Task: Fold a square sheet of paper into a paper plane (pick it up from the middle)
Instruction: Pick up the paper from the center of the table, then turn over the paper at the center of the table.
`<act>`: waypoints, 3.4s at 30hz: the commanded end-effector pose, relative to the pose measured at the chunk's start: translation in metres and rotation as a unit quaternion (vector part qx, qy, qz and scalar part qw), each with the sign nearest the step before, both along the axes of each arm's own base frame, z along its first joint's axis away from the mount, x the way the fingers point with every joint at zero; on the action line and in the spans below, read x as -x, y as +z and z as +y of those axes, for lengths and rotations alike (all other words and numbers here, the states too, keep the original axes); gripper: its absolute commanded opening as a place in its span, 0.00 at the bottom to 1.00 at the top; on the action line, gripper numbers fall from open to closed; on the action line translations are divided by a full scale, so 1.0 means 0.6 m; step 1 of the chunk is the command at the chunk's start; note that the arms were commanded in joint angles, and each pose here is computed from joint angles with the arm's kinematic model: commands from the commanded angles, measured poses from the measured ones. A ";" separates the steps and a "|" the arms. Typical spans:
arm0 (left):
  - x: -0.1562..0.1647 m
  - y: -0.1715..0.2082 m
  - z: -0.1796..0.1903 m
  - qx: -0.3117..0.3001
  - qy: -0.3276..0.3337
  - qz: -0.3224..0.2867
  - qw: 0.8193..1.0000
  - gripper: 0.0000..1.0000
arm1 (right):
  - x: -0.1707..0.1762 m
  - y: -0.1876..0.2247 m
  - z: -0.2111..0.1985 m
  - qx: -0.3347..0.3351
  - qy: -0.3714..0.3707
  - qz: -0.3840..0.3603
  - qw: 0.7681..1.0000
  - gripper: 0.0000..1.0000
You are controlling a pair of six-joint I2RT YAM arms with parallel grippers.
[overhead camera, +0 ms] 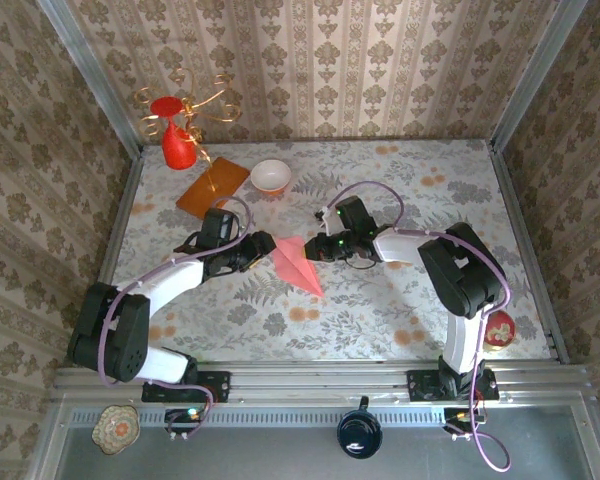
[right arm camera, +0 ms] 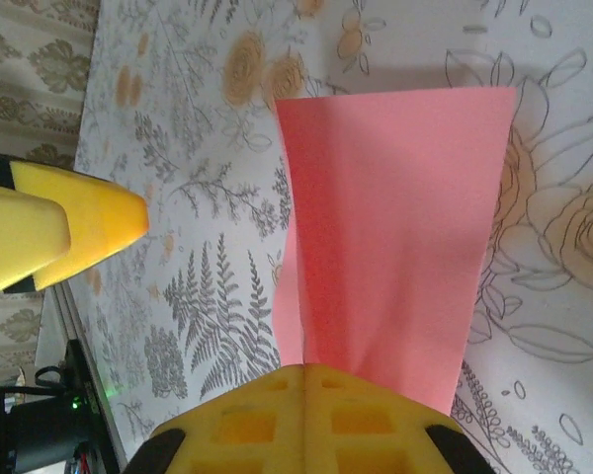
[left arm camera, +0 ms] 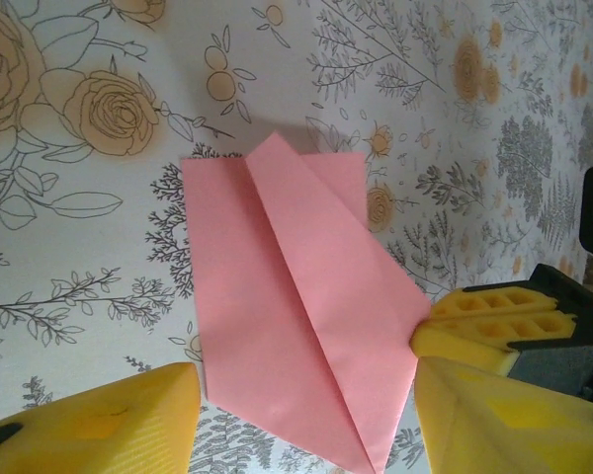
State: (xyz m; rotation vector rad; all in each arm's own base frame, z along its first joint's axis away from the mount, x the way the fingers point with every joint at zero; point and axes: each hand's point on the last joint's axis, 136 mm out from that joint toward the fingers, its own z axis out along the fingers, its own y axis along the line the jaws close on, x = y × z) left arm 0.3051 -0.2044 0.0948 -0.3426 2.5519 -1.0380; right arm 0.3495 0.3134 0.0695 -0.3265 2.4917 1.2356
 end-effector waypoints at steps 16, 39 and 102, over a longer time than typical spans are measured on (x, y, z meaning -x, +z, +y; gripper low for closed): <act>0.015 0.177 -0.107 0.140 -0.106 -0.163 0.971 0.69 | -0.017 0.254 -0.014 -0.208 -0.061 -0.091 0.972 0.03; 0.016 0.245 -0.139 0.248 -0.131 -0.204 0.938 0.39 | -0.023 0.304 -0.033 -0.298 -0.072 -0.066 0.949 0.04; -0.050 -0.047 -0.043 -0.706 -0.251 -0.088 0.656 0.12 | -0.005 0.159 -0.347 0.053 -0.363 -0.087 0.926 0.59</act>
